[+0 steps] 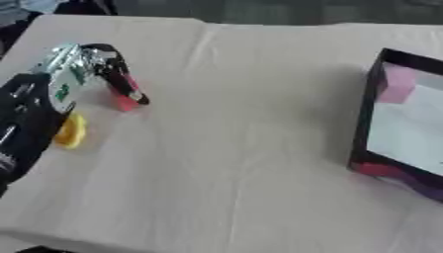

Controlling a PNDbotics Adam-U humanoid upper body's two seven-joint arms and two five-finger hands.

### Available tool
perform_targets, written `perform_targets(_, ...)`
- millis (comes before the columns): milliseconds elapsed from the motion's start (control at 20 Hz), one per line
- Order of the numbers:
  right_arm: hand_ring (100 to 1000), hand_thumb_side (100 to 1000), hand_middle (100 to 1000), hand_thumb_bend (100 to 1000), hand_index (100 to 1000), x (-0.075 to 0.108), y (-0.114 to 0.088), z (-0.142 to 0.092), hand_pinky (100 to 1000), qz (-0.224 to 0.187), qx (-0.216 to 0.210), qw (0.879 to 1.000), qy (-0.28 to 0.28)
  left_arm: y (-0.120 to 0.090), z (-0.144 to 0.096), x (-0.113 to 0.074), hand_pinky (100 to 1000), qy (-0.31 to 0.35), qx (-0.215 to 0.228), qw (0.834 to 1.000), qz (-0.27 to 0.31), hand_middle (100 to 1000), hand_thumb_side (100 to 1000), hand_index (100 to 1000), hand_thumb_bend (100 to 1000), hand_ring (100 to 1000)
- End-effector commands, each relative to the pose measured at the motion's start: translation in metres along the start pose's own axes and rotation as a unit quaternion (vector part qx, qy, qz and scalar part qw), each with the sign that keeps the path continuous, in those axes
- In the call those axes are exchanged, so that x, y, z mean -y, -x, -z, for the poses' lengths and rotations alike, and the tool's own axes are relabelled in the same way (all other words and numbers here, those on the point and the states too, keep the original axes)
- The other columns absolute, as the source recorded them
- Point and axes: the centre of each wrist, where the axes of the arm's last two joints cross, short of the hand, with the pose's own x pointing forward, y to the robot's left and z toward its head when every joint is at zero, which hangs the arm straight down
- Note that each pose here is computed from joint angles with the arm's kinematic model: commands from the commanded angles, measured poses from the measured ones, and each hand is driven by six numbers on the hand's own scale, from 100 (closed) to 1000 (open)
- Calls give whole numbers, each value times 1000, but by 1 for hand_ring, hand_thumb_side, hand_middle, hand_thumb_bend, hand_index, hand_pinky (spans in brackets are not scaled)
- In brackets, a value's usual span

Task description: Pick up the objects with one hand, pass them to the other hand, and then place them into the box on the other side of the table.

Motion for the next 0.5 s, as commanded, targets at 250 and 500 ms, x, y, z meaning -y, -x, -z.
perform_targets(250, 920, 327, 810, 670, 865, 6, -4, 1, 913, -11, 5, 1000, 10, 3, -3, -13, 868, -16, -8, 1000, -16, 741, 309, 701, 640, 842)
perform_targets(500, 921, 329, 819, 669, 865, 5, -3, 0, 913, -10, 2, 1000, 9, 3, -2, -11, 867, -12, -13, 1000, -15, 737, 247, 685, 578, 841)
